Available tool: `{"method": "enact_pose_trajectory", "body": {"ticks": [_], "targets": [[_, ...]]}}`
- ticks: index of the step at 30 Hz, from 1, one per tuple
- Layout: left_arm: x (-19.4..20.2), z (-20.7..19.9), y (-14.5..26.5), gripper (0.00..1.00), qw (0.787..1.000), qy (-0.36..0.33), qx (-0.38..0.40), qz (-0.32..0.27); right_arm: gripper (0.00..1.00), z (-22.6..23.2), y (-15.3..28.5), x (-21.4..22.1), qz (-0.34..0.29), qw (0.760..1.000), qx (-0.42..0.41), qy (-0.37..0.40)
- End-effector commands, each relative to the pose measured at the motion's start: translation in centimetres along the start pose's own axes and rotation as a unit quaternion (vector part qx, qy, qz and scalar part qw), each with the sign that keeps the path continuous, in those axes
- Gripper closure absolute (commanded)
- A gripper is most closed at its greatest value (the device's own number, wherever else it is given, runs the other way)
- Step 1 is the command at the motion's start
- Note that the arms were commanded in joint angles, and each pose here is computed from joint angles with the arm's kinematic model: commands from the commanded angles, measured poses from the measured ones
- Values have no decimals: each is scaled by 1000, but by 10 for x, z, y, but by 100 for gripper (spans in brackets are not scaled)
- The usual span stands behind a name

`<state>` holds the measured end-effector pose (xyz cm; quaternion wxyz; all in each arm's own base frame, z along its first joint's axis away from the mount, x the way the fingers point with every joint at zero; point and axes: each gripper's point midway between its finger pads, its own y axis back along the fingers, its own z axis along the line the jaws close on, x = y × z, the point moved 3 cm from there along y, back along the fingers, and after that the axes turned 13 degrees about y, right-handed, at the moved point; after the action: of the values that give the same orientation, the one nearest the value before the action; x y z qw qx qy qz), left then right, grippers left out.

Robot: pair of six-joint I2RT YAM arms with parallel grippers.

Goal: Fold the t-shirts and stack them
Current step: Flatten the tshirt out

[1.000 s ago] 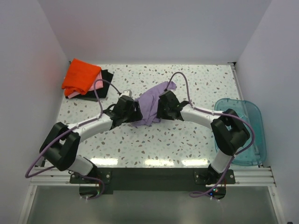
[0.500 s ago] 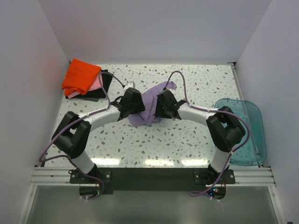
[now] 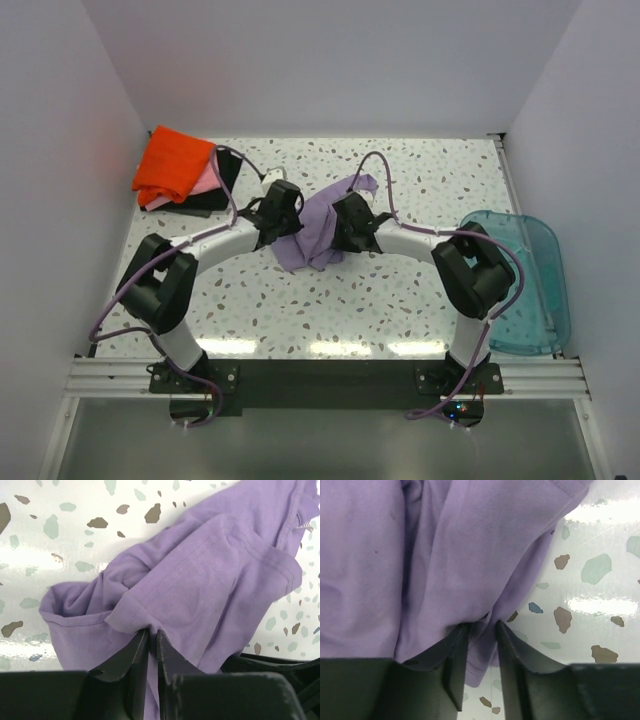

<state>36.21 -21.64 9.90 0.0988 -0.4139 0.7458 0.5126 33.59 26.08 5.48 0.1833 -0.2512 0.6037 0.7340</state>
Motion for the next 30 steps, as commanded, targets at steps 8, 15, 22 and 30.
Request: {"method": "enact_pose_trajectory", "body": {"ticks": [8, 15, 22, 30], "targets": [[-44, 2, 10, 100, 999, 7, -15, -47, 100, -8, 15, -27, -43, 998, 35, -13], [-115, 22, 49, 100, 993, 45, -19, -110, 100, -58, 73, -56, -81, 994, 69, -36], [-184, 60, 106, 100, 980, 95, -14, -173, 100, -111, 155, -88, -144, 981, 117, -53], [-208, 70, 142, 100, 973, 106, 0, -203, 100, -121, 232, -123, -219, 967, 111, -64]]}}
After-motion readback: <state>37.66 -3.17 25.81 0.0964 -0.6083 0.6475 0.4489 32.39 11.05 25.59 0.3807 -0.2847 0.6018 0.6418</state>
